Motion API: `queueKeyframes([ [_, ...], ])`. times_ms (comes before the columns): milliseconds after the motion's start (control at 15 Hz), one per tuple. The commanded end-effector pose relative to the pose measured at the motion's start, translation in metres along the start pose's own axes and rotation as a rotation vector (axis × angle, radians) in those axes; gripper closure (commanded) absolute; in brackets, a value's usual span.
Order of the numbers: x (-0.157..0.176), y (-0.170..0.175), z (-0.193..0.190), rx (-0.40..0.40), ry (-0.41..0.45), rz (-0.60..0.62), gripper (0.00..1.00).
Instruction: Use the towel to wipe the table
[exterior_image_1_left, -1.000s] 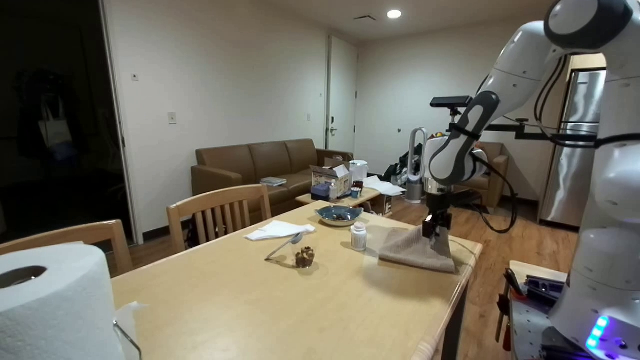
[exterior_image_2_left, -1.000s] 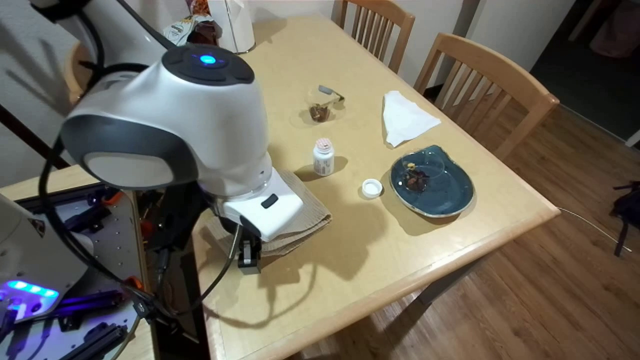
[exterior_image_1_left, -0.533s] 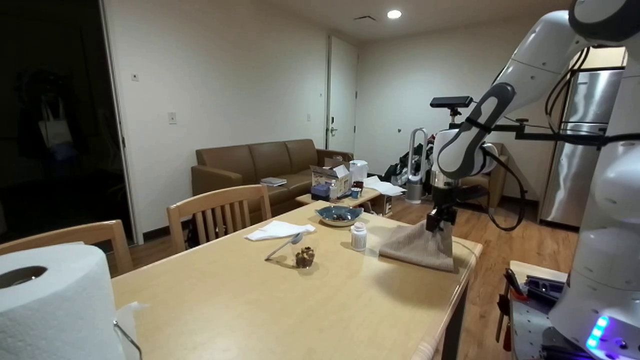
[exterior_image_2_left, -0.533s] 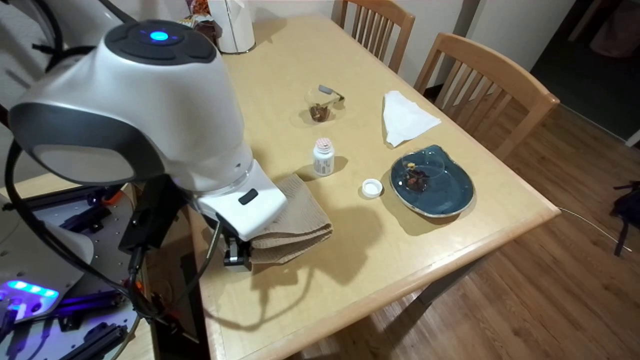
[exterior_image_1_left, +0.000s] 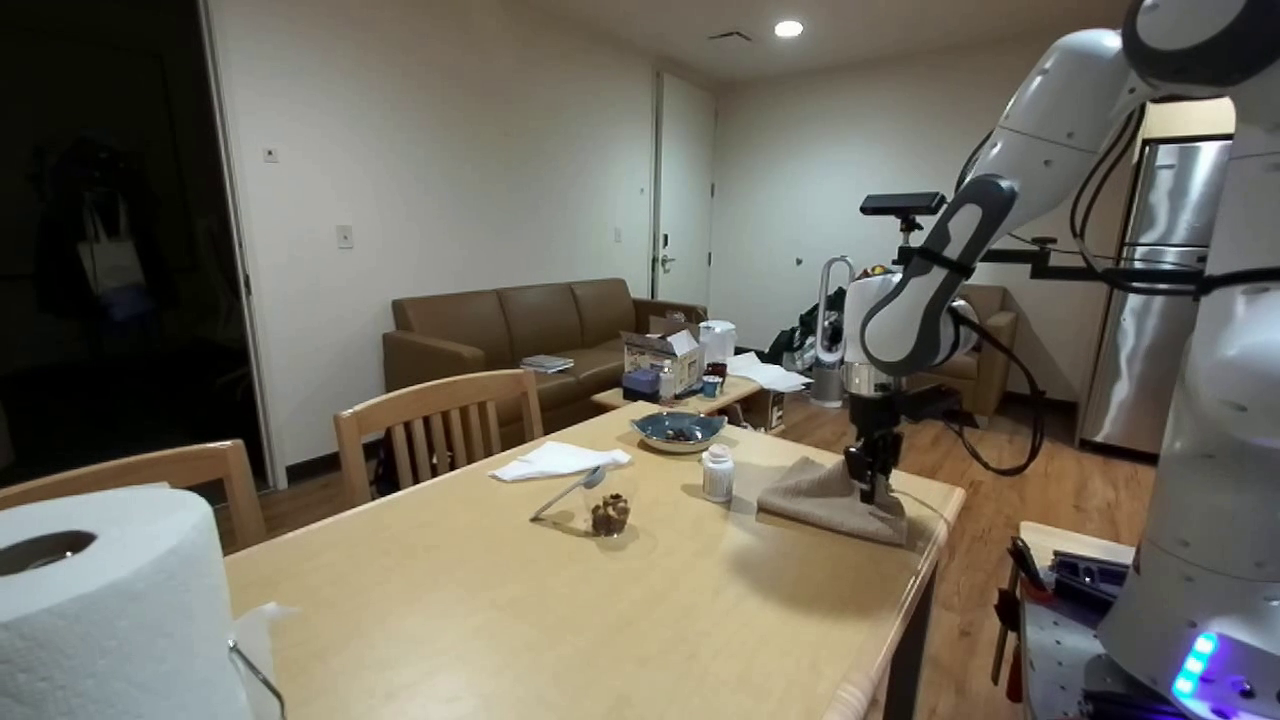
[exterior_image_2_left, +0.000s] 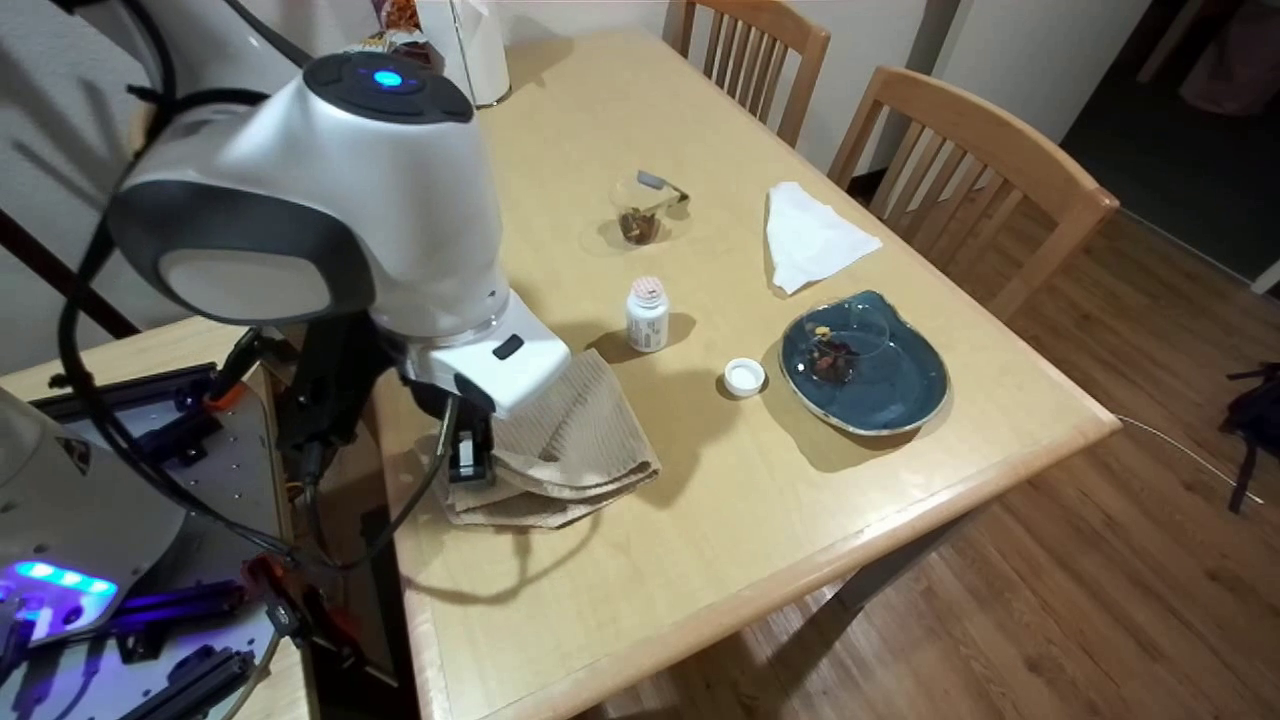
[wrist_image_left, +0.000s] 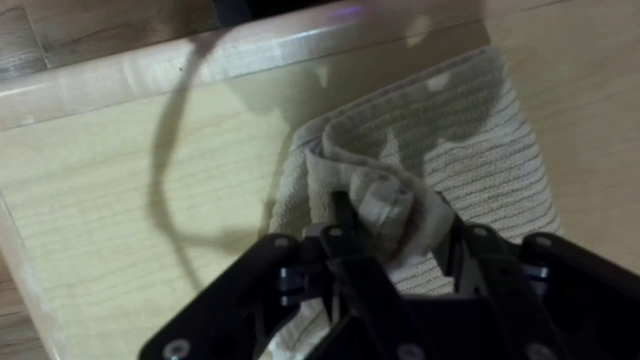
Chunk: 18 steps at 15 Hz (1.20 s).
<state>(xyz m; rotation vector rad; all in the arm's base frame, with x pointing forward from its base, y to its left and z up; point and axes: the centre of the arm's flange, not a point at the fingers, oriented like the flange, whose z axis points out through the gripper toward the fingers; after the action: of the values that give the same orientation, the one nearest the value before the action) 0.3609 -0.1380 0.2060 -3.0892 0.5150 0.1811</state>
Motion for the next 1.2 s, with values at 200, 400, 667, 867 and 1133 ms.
queueKeyframes([
  [200, 0.000, 0.006, -0.001, 0.001, 0.002, 0.014, 0.39],
  [400, 0.000, 0.006, -0.001, 0.001, 0.002, 0.015, 0.39],
  [667, -0.001, 0.003, -0.006, -0.008, 0.002, 0.002, 0.13],
  [867, -0.007, -0.013, -0.025, -0.043, 0.036, -0.046, 0.01],
  [1133, -0.008, -0.037, -0.046, -0.121, 0.079, -0.121, 0.00],
])
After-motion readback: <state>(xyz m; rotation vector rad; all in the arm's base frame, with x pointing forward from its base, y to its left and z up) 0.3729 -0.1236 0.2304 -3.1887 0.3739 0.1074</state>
